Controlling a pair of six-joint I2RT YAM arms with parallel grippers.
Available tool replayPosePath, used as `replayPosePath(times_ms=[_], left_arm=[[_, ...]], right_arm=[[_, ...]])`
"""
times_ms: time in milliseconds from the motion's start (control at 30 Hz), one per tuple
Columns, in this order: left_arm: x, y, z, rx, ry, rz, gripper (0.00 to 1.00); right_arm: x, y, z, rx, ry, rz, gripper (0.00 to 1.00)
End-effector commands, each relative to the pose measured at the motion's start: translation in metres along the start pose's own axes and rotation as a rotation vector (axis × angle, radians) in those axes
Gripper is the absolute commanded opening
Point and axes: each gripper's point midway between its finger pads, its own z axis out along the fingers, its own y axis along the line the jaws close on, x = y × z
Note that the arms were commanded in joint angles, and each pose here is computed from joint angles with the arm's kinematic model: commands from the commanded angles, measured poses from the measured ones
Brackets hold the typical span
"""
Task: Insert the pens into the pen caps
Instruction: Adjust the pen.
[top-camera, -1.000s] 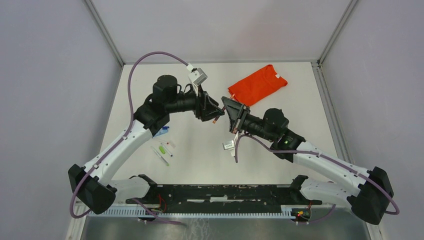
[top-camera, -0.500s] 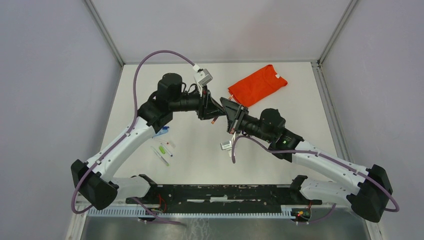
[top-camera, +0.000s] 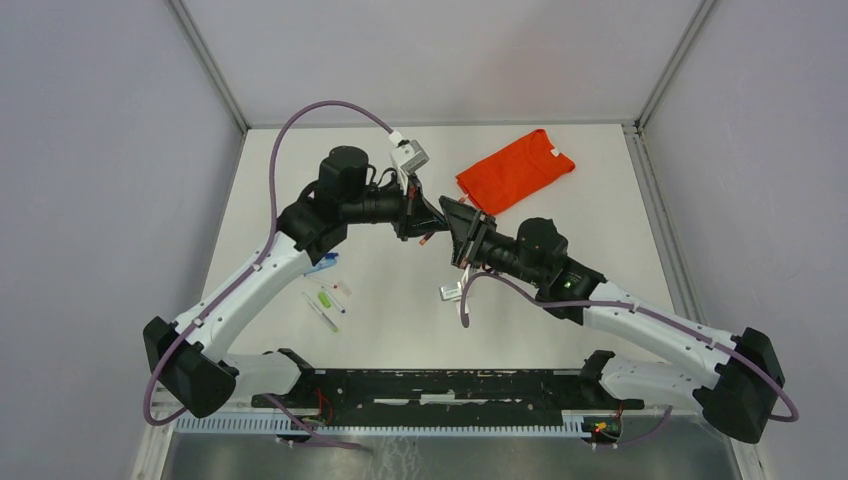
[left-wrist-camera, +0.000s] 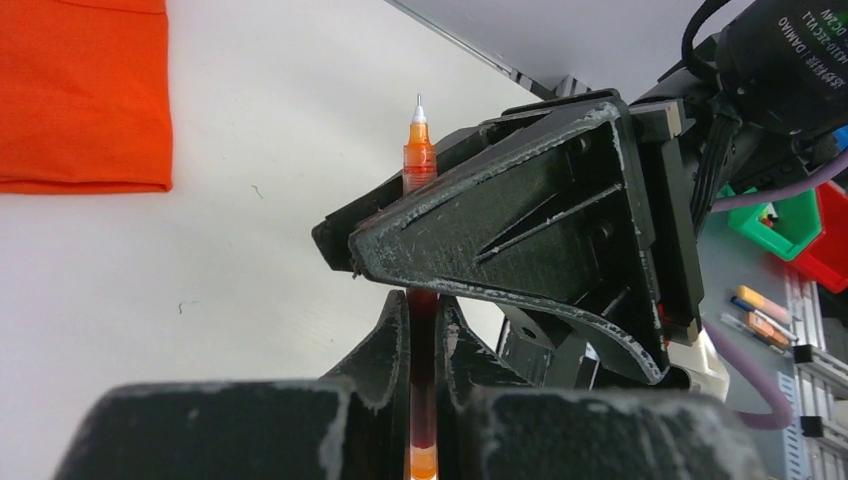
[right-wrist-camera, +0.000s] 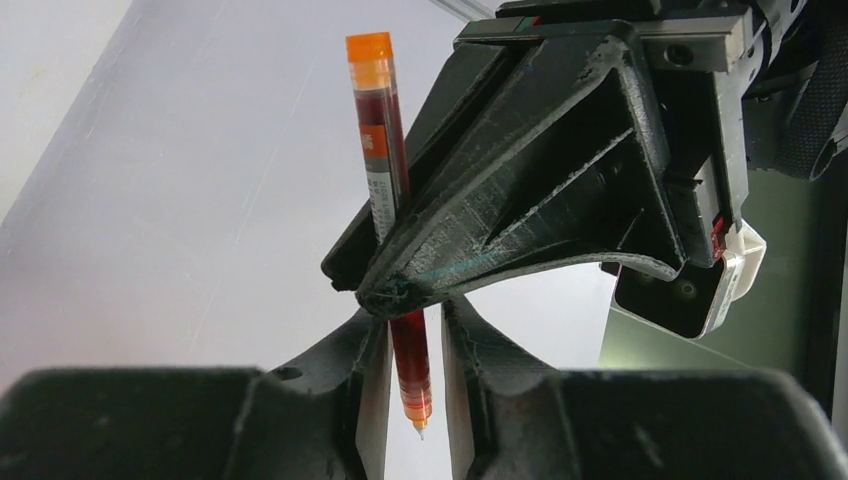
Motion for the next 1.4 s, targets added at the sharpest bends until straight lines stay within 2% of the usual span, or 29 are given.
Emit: replayPosePath(times_ms=[0,133,367,533,667,767,900,1000,1167,1300,1367], left_arm=[[-0.011,0.013,-0.003,-0.081,-0.022,0.105,0.02],[-0.013,0.025,-0.005,-0.149,-0.031,0.11,0.02],[-0.029,0.052,-0.025,-0.362,-0.147,0.124,0.02],[-0.042,0.071,-0.058,-0.563,-0.279,0.132,0.02],[-0.045,0.075,-0.078,-0.647,-0.328,0.141,0.02],[-0.042,0.082,-0.092,-0.72,-0.354,0.134,0.02],[-0.037,0.089,-0.101,-0.78,-0.364,0.124,0.02],[-0.036,0.095,-0.108,-0.828,-0.381,0.107,0.02],[-0.032,0.101,-0.12,-0.888,-0.428,0.076,0.02],[-0.031,0.103,-0.126,-0.916,-0.444,0.059,0.02],[-0.032,0.104,-0.131,-0.934,-0.458,0.058,0.02]], right_arm=[[0.005,-0.033,-0.011,0.083,0.01,-0.067,0.32],[0.0,-0.025,-0.02,0.056,-0.001,-0.045,0.45],[-0.022,-0.001,-0.044,0.058,-0.037,0.095,0.51],[-0.046,0.01,-0.064,0.166,-0.105,0.433,0.52],[-0.063,0.011,-0.082,0.307,-0.177,0.786,0.52],[-0.064,0.02,-0.088,0.386,-0.172,1.106,0.51],[-0.049,0.038,-0.087,0.451,-0.067,1.521,0.52],[-0.045,0.053,-0.079,0.429,0.019,1.762,0.54],[-0.046,0.091,-0.066,0.273,0.251,1.979,0.61],[-0.048,0.123,-0.063,0.133,0.455,2.028,0.65],[-0.05,0.132,-0.061,0.095,0.507,2.044,0.67]])
